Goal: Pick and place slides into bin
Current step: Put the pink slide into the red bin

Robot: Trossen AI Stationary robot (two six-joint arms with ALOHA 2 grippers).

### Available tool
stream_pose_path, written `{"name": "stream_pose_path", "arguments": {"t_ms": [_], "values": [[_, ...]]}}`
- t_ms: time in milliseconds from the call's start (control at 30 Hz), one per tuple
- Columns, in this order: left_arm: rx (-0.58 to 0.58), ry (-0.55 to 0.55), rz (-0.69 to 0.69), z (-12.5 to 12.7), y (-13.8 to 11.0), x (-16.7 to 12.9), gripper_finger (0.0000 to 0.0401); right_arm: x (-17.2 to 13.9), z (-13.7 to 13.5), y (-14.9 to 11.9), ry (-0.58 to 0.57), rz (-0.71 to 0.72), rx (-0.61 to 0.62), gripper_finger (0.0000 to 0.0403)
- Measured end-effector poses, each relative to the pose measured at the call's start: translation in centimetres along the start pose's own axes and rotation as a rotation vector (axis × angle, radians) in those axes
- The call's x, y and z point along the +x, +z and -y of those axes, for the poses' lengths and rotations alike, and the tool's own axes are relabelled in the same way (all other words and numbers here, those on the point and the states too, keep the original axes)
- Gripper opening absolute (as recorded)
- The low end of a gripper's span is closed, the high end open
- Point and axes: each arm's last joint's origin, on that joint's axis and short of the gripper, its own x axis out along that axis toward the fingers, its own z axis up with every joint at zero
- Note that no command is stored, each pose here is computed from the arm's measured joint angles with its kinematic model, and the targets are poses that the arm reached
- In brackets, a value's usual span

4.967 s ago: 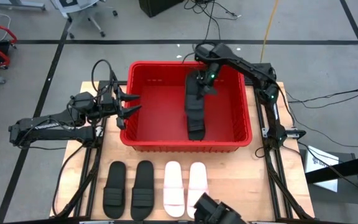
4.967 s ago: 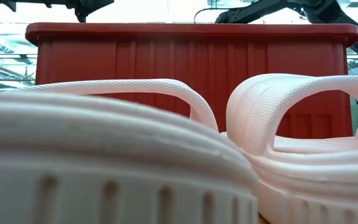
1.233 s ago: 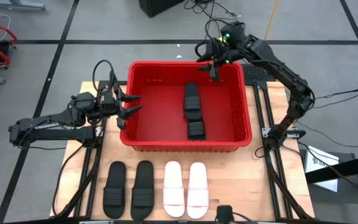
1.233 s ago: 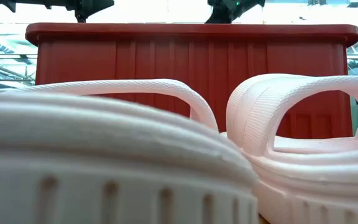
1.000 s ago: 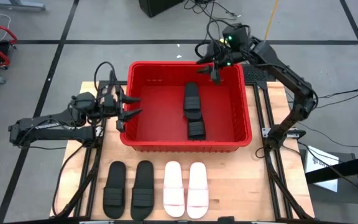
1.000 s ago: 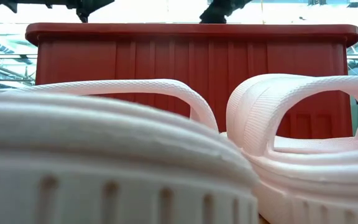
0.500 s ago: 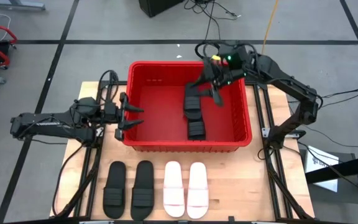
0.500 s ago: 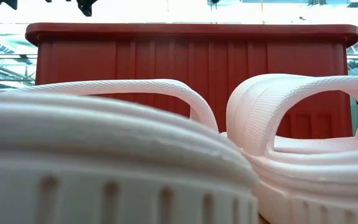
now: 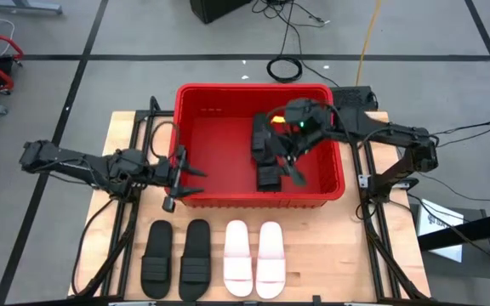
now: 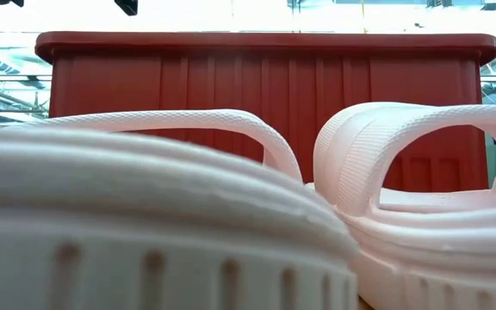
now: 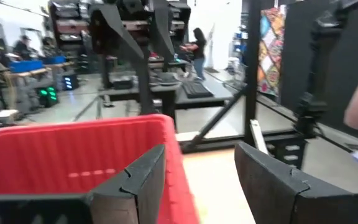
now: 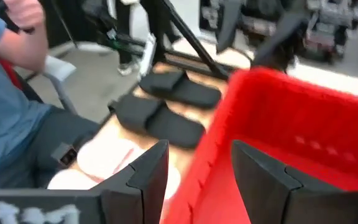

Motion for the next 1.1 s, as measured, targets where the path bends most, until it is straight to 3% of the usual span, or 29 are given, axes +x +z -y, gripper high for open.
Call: {"name": "stream_pose_path", "arguments": {"t_ms": [233, 467, 667, 900, 1100], "values": [[-0.005, -0.054, -0.005, 2.4, -0.3, 0.7, 0.0198, 3.9, -2.7, -1.5, 0.083, 0.083, -0.027, 0.0164], [-0.030, -0.067, -0.025, 4.6, -0.6, 0.7, 0.0198, 5.6, -5.7, -2.1, -0.056, 0.086, -0.078, 0.0164], [-0.038, -0.104, -0.026, 6.6, -1.1, 1.3, 0.0198, 6.9, -9.0, -2.3, 0.004, 0.113, -0.061, 0.0164], [-0.103, -0.150, -0.060, 8.4, -2.3, 2.5, 0.0198, 8.4, -12.4, -3.4, -0.084, 0.079, -0.079, 0.0164], [-0.188, -0.152, -0.125, 9.2, -4.0, 3.7, 0.0198, 9.7, -14.5, -4.9, -0.060, 0.121, -0.096, 0.0164]]}}
